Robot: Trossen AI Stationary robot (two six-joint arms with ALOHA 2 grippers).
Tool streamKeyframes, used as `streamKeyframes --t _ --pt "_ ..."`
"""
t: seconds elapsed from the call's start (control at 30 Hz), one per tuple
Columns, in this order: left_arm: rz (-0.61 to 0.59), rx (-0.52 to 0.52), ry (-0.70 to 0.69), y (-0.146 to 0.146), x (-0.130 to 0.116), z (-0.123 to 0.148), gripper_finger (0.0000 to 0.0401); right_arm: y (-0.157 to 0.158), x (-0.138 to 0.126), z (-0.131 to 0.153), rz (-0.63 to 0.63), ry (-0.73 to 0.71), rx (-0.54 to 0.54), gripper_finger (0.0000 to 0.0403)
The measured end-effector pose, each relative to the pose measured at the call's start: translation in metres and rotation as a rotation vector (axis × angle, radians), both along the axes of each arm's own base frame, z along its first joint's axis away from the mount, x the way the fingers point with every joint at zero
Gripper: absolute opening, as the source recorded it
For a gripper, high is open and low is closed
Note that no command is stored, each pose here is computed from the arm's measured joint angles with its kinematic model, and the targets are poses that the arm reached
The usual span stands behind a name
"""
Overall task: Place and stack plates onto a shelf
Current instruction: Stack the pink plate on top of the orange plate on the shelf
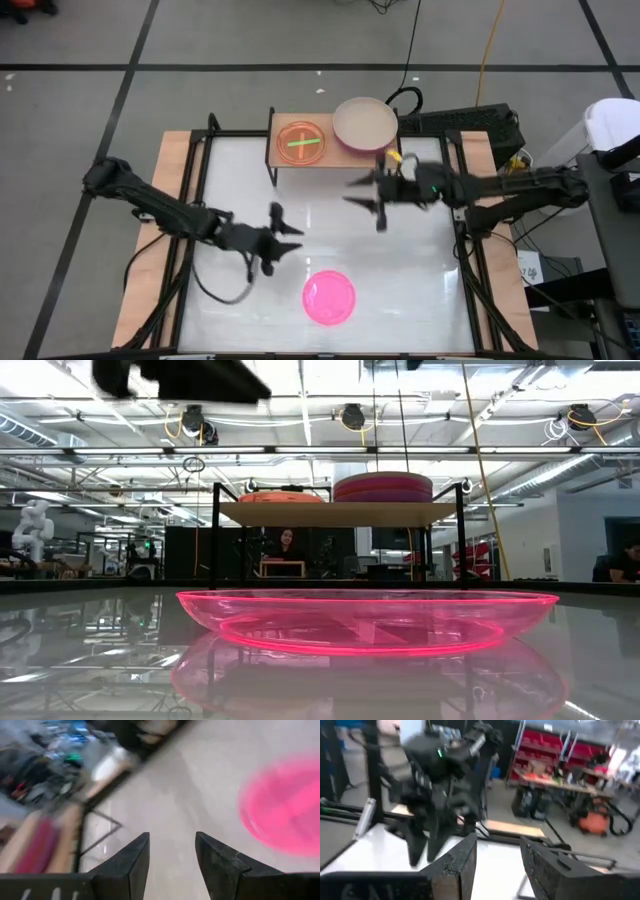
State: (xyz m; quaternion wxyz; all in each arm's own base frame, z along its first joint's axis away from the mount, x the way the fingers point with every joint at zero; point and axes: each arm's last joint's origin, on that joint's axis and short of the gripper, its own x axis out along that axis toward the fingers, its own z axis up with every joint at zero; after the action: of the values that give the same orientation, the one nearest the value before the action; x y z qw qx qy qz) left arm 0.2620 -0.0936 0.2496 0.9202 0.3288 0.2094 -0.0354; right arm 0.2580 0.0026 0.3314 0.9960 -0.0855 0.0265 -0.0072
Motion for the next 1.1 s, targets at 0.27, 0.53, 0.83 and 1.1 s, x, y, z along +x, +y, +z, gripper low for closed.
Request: streamKeyframes --t 0.27,0.53,0.83,1.1 --pt "-0.257 0.298 0.314 -0.051 0.020 -0.060 0.0165 0.056 -0.040 -0.039 0.200 -0.163 0.089 0.0133" --pt "-0.411 0.429 0.379 -0.089 0.025 -0.088 0.0165 0.071 -0.050 -0.045 0.030 -0.167 -0.037 0.0132" --pt "-0.510 0.408 0.411 -0.096 0.029 -0.107 0.0165 0.072 -0.050 -0.045 0.038 -0.168 -0.039 0.0132" --pt "-0.548 0.419 0.384 -0.092 0.042 -0.121 0.0165 0.072 -0.050 -0.044 0.035 -0.170 -0.037 0.0132"
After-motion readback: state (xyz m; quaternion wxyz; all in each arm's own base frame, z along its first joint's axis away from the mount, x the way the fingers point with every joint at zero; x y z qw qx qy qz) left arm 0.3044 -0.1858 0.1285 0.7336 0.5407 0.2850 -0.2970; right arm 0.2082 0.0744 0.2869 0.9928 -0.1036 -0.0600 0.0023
